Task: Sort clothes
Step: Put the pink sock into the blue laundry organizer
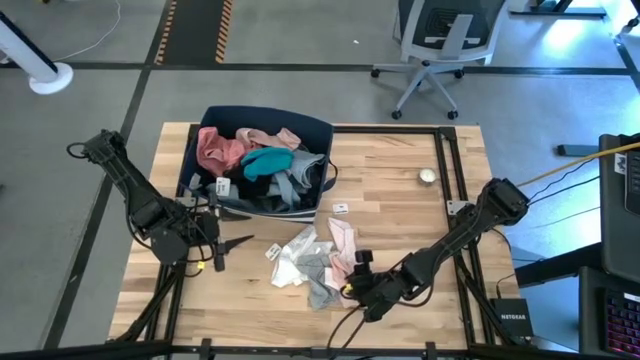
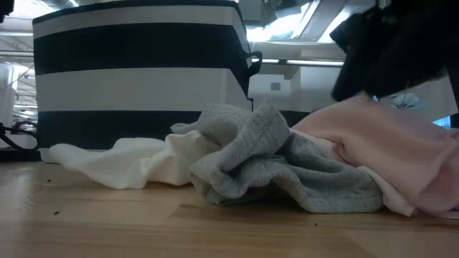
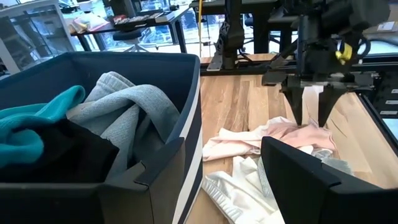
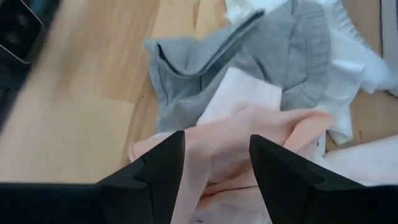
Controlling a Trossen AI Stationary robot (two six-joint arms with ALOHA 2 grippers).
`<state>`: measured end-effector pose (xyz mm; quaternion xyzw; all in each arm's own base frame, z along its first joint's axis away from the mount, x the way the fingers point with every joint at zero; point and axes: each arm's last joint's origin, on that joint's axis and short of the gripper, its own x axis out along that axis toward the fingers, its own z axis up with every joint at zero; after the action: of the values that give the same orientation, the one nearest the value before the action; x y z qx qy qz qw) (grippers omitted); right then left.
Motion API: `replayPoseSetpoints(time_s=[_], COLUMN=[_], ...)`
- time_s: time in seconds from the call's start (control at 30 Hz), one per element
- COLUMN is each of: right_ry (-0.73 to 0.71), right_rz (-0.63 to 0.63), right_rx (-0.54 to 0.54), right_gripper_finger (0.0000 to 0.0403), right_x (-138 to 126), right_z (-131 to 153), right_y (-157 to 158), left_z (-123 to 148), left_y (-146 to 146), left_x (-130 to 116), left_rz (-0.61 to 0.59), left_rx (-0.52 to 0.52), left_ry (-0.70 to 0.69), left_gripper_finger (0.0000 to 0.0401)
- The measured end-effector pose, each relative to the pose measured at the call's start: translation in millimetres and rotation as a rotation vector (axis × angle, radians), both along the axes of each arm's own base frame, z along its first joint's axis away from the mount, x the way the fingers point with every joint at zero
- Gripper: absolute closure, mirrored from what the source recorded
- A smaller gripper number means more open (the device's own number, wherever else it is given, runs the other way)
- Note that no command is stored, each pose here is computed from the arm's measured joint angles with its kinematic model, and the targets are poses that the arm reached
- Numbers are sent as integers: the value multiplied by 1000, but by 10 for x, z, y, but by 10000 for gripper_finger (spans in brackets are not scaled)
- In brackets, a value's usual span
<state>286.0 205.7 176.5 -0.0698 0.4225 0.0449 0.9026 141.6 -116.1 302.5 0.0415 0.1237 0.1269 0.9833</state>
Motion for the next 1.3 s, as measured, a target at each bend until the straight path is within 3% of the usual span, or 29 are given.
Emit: replayPoseSetpoints(time_s=[0.17,0.3,0.6,0.77,1.03,1.3], right_ry=[68,47,35,44,-28,-153], right_rz=[26,22,130,127,168,152], right_rx=[-24,-60,-174,-277,-465,-569], right_gripper_finger=[203,224,386,375,394,393], right_x=[33,39,110,172,373,757], right_z=[-223,-234,-66,185,914,1501], right_y=[26,29,74,99,90,-324], left_z=[-1,-1,-1,-25,-26,-26], left_y=[0,0,0,2,0,1], left_x=[0,0,0,-1,-1,-1], left_rz=[1,0,0,0,-1,-1], left_rx=[-4,0,0,8,12,14], left_ry=[-1,0,0,7,8,8], left_gripper_finger=[193,193,193,193,193,193])
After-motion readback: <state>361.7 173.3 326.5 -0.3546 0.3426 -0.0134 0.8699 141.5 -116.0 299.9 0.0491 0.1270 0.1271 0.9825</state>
